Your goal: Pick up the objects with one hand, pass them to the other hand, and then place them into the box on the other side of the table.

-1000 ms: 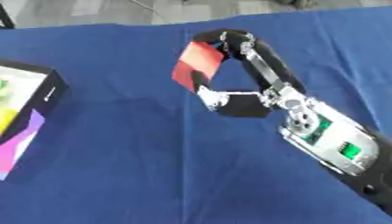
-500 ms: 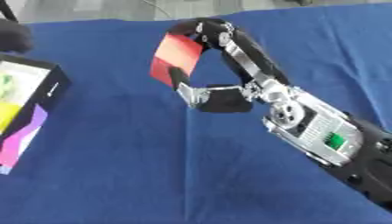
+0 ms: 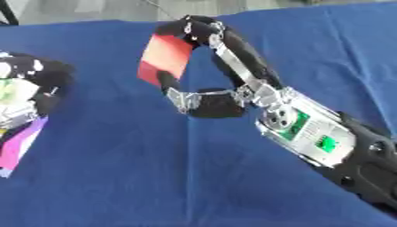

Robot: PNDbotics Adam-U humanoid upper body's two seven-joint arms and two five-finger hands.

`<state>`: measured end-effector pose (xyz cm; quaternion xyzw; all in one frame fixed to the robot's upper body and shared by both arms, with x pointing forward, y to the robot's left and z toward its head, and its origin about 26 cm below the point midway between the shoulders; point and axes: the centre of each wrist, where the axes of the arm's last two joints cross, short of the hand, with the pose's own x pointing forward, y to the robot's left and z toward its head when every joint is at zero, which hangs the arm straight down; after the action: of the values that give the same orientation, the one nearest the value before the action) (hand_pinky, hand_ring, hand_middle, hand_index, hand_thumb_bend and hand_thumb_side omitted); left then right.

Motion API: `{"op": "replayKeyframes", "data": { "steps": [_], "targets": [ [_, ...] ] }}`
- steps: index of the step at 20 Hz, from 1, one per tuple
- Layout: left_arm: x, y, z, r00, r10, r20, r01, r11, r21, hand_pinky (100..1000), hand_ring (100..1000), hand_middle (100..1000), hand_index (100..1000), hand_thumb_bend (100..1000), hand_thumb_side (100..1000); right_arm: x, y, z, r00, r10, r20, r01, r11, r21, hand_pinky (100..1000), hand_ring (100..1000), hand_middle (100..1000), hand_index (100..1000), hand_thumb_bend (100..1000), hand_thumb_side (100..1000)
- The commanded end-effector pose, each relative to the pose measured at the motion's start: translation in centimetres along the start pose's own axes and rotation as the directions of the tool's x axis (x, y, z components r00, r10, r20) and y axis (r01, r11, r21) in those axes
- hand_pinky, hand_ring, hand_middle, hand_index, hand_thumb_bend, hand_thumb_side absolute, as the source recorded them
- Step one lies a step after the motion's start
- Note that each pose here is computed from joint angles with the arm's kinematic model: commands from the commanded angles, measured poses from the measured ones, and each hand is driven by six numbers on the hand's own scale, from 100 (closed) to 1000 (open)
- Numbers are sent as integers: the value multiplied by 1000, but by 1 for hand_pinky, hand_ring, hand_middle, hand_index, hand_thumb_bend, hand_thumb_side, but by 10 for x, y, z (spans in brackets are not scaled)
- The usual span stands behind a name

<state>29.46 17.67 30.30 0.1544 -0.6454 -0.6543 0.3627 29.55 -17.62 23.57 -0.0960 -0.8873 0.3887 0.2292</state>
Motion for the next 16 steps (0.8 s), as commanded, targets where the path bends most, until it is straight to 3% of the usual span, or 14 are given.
{"op": "replayKeyframes", "data": {
  "steps": [1, 5, 8, 10, 14, 16],
  "targets": [
    [12, 6, -5, 999, -29, 34, 26, 996, 81, 881, 843, 802, 976, 141, 814, 6, -1, -6, 999, 16, 46, -16, 1000, -4, 649, 447, 416, 696, 100, 100],
    [23, 6, -12, 997, -50, 51, 40, 984, 176, 880, 851, 812, 989, 181, 742, 8, 2, -8, 997, 12, 83, -12, 1000, -3, 646, 445, 414, 694, 100, 100],
    [30, 6, -16, 996, -81, 25, 72, 965, 254, 883, 855, 796, 907, 246, 695, 8, 5, -8, 996, 16, 93, -17, 1000, 5, 645, 444, 412, 690, 100, 100],
    [34, 5, -19, 995, -99, 15, 90, 954, 287, 884, 853, 790, 911, 258, 691, 9, 7, -8, 993, 30, 111, -32, 999, 8, 646, 446, 414, 690, 100, 100],
    [37, 1, -22, 992, -128, 3, 122, 946, 301, 917, 870, 769, 884, 394, 744, 9, 10, -8, 984, 64, 164, -64, 998, -4, 649, 453, 418, 687, 100, 100],
    [37, 0, -23, 990, -143, 7, 135, 949, 285, 928, 864, 750, 868, 421, 771, 10, 11, -8, 977, 79, 196, -78, 997, -13, 650, 455, 420, 686, 100, 100]
  ]
}}
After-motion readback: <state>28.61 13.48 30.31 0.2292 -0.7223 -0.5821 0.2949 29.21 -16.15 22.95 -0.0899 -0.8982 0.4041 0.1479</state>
